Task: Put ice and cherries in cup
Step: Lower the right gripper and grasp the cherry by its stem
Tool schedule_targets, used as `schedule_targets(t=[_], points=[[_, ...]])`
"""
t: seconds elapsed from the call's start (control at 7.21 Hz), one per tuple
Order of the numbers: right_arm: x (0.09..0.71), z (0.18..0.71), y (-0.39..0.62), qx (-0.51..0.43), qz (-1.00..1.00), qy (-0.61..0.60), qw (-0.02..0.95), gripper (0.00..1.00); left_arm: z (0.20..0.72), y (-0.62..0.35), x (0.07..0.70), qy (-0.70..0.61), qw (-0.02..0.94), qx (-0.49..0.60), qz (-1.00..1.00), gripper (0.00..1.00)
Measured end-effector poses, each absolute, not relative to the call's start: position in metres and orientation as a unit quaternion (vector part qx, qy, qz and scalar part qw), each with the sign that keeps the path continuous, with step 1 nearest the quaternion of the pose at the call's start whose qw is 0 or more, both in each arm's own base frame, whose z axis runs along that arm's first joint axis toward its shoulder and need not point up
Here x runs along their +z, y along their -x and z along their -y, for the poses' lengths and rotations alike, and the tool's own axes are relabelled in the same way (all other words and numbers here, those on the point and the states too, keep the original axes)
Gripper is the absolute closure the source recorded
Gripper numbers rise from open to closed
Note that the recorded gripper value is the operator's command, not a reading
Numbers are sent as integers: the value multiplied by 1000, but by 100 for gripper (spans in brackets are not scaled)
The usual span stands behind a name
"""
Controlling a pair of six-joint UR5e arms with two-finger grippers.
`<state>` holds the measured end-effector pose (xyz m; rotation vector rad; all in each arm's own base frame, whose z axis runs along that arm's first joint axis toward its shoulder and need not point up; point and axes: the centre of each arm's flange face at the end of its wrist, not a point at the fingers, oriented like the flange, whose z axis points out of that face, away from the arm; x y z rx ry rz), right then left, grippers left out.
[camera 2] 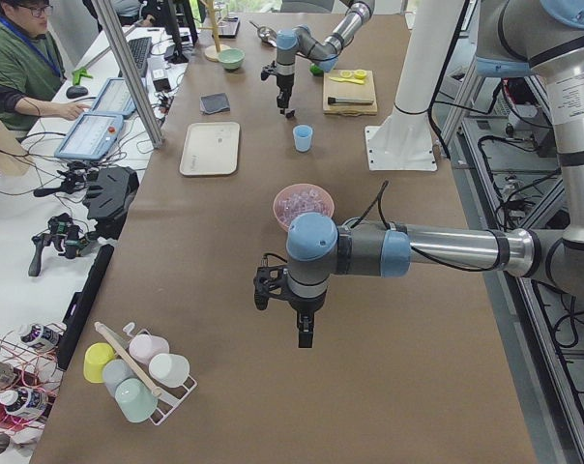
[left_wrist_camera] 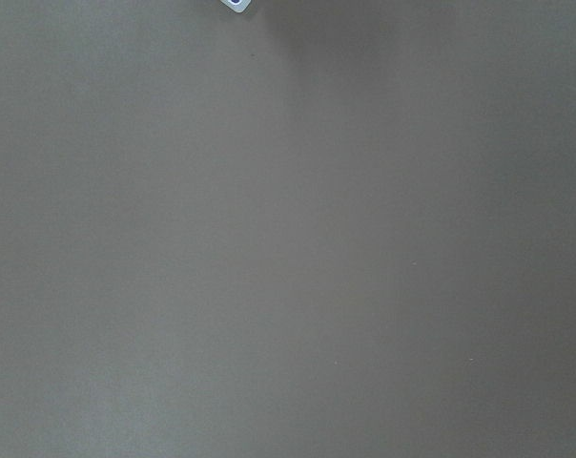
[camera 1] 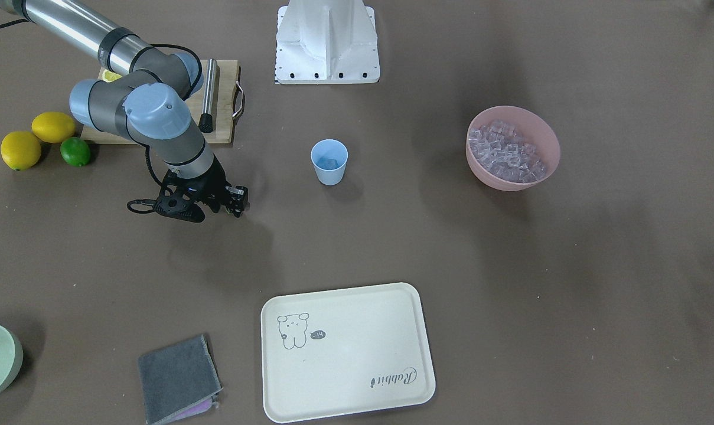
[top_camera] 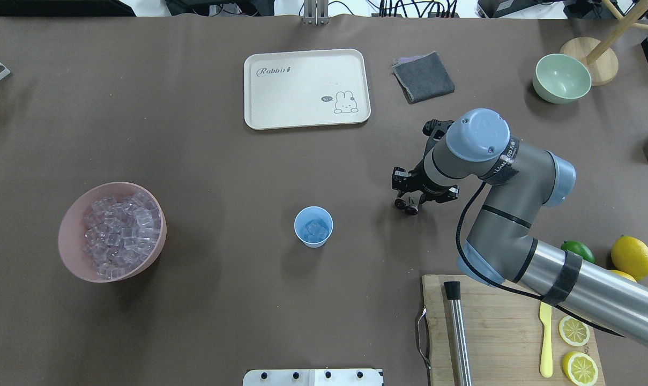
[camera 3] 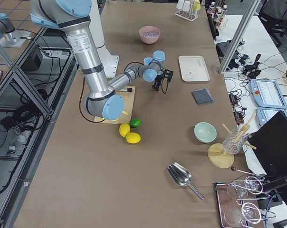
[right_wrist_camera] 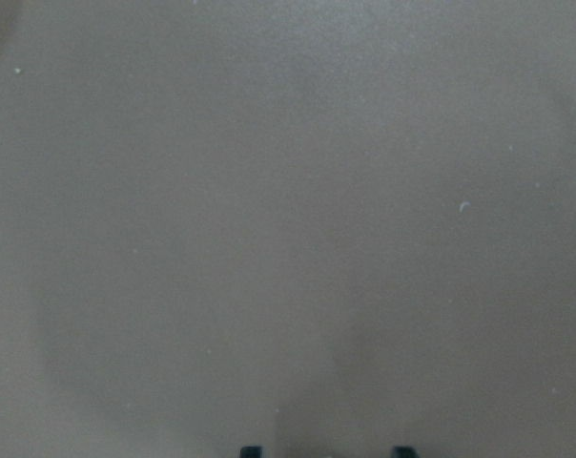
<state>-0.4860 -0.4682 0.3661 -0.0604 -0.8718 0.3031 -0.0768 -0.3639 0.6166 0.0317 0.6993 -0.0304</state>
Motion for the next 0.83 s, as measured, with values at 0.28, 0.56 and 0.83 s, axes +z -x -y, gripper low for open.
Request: schedule_targets(t=[0.28,0.56,0.83], points=[[362,463,489,151,425,35,892,46,364,77,617,-15,939,-14,-343,0],[362,459,492,151,425,37,892,64,364,76,617,-15,939,-14,-343,0],[363,457,493,150,424,38,892,84,364,76,618,-16,939,-14,-343,0]])
